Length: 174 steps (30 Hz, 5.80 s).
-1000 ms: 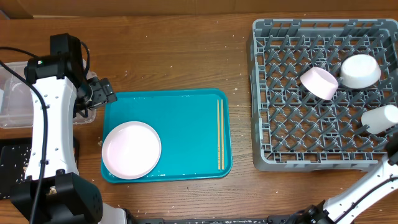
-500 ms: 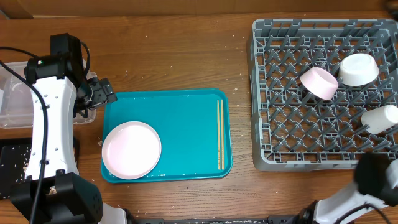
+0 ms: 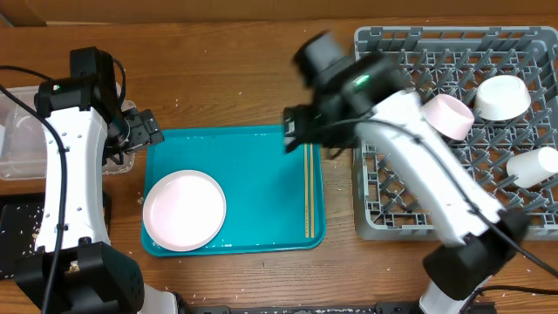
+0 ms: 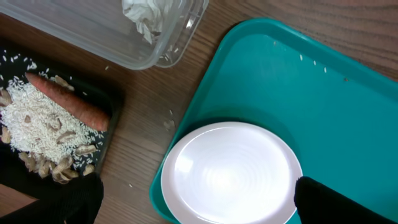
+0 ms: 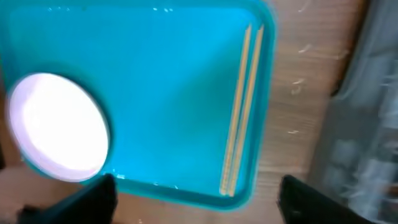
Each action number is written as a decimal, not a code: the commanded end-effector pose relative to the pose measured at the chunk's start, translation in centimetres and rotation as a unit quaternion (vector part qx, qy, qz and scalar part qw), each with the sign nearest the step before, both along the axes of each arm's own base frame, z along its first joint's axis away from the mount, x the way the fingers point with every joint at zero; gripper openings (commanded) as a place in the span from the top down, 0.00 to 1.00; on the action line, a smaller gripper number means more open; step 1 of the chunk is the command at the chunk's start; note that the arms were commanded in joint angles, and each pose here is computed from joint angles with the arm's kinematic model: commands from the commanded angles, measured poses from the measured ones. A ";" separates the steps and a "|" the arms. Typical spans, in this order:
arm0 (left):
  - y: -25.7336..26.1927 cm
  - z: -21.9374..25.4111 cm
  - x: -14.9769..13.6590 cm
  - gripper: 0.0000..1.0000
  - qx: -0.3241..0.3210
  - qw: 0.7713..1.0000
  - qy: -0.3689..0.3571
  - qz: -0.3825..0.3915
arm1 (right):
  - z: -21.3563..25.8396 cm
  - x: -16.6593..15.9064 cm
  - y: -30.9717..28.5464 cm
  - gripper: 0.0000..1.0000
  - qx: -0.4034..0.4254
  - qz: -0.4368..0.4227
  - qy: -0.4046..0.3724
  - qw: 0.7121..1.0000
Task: Sort waste into correct bins and load items into the dishwasher
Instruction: 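Reach the right gripper down to the chopsticks on the tray, then pinch one wooden chopstick with the right gripper and lift it, then carry the chopstick to the rack's top edge and release it, then return the right gripper to the tray and pinch the second chopstick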
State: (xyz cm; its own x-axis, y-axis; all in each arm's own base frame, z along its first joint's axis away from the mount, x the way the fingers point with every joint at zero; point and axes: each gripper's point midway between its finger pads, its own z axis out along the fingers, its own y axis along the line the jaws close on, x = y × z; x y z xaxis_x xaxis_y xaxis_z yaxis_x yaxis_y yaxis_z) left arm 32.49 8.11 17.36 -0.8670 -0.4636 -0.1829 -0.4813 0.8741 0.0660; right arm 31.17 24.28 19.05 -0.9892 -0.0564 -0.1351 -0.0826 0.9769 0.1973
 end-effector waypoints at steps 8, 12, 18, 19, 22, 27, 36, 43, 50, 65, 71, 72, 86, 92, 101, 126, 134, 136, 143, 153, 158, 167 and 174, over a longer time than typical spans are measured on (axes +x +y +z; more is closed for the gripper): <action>0.2 -0.1 0.0 0.00 0.005 1.000 0.004 0.000 | -11.9 -2.6 0.4 0.29 -0.020 -0.017 0.042 0.999; 0.2 -0.1 0.0 0.00 0.005 1.000 0.004 0.000 | -13.1 -2.9 0.2 0.33 -0.023 -0.018 0.045 0.999; 0.2 -0.1 0.0 0.00 0.005 1.000 0.003 0.000 | -15.8 -2.6 0.5 0.34 -0.036 -0.018 0.060 0.997; 0.2 -0.1 0.0 0.00 0.005 1.000 0.003 0.000 | -16.2 -2.6 0.5 0.34 -0.038 -0.018 0.063 0.997; 0.2 -0.1 0.0 0.00 0.005 1.000 0.004 0.000 | -17.1 -2.6 0.5 0.34 -0.043 -0.018 0.069 0.997; 0.2 -0.1 0.0 0.00 0.005 1.000 0.004 0.000 | -18.0 -2.8 0.8 0.34 -0.048 -0.013 0.073 0.996; 0.2 -0.1 0.0 0.00 0.005 1.000 0.004 0.000 | -18.1 -2.6 1.2 0.36 -0.043 -0.011 0.067 0.997; 0.2 -0.1 0.0 0.00 0.005 1.000 0.004 0.000 | -19.1 -2.6 1.4 0.36 -0.046 -0.030 0.076 0.996; 0.2 -0.1 0.0 0.00 0.005 1.000 0.004 0.000 | -19.5 -2.7 1.3 0.52 -0.050 -0.050 0.084 0.994; 0.2 -0.1 0.0 0.00 0.005 1.000 0.003 0.000 | -16.1 -1.5 0.2 0.96 -0.100 -0.059 0.069 0.991; 0.2 -0.1 0.0 0.00 0.005 1.000 0.004 0.000 | -14.0 -1.1 1.2 0.93 -0.083 -0.048 0.070 0.993; 0.2 -0.1 0.0 0.00 0.005 1.000 0.003 0.000 | -13.6 -1.0 1.5 0.87 -0.077 -0.040 0.070 0.994; 0.2 -0.1 0.0 0.00 0.005 1.000 0.003 0.000 | -14.9 -1.1 6.6 0.44 -0.049 -0.083 0.027 0.995; 0.2 -0.1 0.0 0.00 0.005 1.000 0.004 0.000 | -16.9 -1.3 9.1 0.46 -0.044 -0.097 0.008 0.994; 0.2 -0.1 0.0 0.00 0.005 1.000 0.004 0.000 | -17.8 -1.4 7.4 0.51 -0.107 -0.111 -0.028 0.988; 0.2 -0.1 0.0 0.00 0.005 1.000 0.004 0.000 | 4.5 9.7 -7.3 0.96 -0.052 -0.095 -0.130 0.986; 0.2 -0.1 0.0 0.00 0.005 1.000 0.004 0.000 | 4.7 13.5 -17.1 0.96 0.001 -0.050 -0.141 0.989; 0.2 -0.1 0.0 0.00 0.005 1.000 0.004 0.000 | 3.3 14.1 -17.6 0.96 0.024 -0.052 -0.133 0.989; 0.2 -0.1 0.0 0.00 0.005 1.000 0.003 0.000 | -2.2 15.1 -17.0 0.90 0.020 -0.044 -0.103 0.994; 0.2 -0.1 0.0 0.00 0.005 1.000 0.004 0.000 | -3.9 13.8 -17.5 0.61 0.002 -0.049 -0.056 0.997; 0.2 -0.1 0.0 0.00 0.005 1.000 0.003 0.000 | 0.0 12.0 -16.5 0.60 0.011 -0.063 -0.058 0.996; 0.2 -0.1 0.0 0.00 0.005 1.000 0.004 0.000 | 2.1 5.5 -6.0 0.41 0.029 -0.052 -0.018 0.998; 0.2 -0.1 0.0 0.00 0.005 1.000 0.004 0.000 | -5.4 2.3 -0.5 0.19 -0.049 -0.041 0.013 0.998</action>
State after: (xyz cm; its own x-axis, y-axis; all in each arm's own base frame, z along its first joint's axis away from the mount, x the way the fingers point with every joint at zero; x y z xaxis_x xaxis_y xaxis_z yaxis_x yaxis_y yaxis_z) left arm 32.42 8.11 17.34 -0.8675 -0.4636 -0.1804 -0.4812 0.8739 0.0681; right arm 34.18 23.46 17.76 -0.9860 -0.0489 -0.1596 -0.0786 0.9795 0.1856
